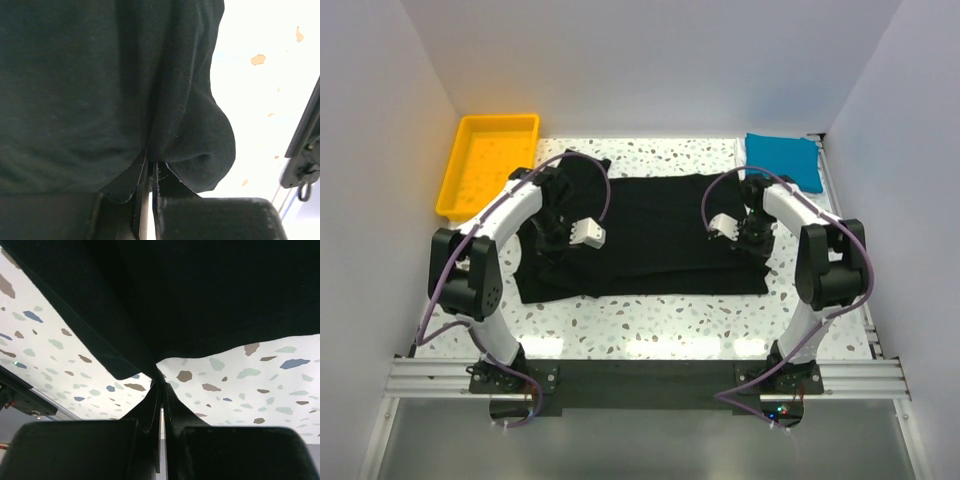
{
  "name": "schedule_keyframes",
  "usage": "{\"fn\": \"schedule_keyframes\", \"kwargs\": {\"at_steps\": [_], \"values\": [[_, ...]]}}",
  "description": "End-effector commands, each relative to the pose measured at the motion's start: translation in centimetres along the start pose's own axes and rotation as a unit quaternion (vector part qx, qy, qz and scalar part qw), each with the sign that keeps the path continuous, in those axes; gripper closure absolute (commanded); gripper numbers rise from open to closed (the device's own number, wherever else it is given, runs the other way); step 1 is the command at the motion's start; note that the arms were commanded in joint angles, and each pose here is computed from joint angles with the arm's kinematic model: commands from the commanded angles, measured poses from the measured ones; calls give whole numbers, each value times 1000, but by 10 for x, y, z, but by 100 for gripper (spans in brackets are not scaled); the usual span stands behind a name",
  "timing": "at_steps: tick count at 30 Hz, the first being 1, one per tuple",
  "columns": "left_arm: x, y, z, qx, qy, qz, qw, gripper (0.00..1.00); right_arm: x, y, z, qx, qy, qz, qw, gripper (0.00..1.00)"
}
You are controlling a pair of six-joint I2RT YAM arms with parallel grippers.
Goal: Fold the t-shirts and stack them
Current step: Fold the tshirt
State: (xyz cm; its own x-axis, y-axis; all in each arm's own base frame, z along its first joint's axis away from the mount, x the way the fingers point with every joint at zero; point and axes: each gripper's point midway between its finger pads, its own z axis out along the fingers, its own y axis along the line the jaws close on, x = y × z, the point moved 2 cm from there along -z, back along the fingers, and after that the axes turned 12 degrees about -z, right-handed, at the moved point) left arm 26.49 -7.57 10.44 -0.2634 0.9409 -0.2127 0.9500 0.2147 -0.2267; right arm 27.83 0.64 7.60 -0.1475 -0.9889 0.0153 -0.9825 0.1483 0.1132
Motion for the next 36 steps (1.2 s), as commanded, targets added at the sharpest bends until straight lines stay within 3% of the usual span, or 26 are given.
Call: {"fn": "schedule_keyframes", "kwargs": {"at_steps": [1,9,14,16,17,18,20,23,27,31,36], "values": [[-5,14,-9,-5,1,26,1000,93,-1,-20,-7,21,-5,-7,1000,100],[-9,40,0,1,12,32,999,86,-3,-35,3,20,-1,3,1000,100],[-9,64,-8,-27,-21,-12,999,68,-6,-47,4,31,-2,36,999,98],[-12,74,-23,-44,-57,-59,996,61,-4,-53,-2,44,-1,56,997,79],[-8,79,-31,-41,-95,-94,990,58,2,-51,-6,40,-5,84,996,60],[-6,80,-38,-39,-119,-117,985,50,2,-52,-11,38,-21,102,994,52],[13,79,-57,-38,-169,-188,967,48,4,-50,-27,23,-57,142,988,45],[29,60,-69,-25,-240,-260,935,48,12,-38,-43,3,-92,214,973,45],[61,41,-59,-45,-262,-340,902,45,17,-12,-35,-39,-116,270,955,47],[88,14,-31,-39,-257,-390,883,44,26,10,-12,-80,-122,319,937,49],[94,-8,-1,-12,-246,-411,878,37,27,13,11,-97,-134,347,923,45]]}}
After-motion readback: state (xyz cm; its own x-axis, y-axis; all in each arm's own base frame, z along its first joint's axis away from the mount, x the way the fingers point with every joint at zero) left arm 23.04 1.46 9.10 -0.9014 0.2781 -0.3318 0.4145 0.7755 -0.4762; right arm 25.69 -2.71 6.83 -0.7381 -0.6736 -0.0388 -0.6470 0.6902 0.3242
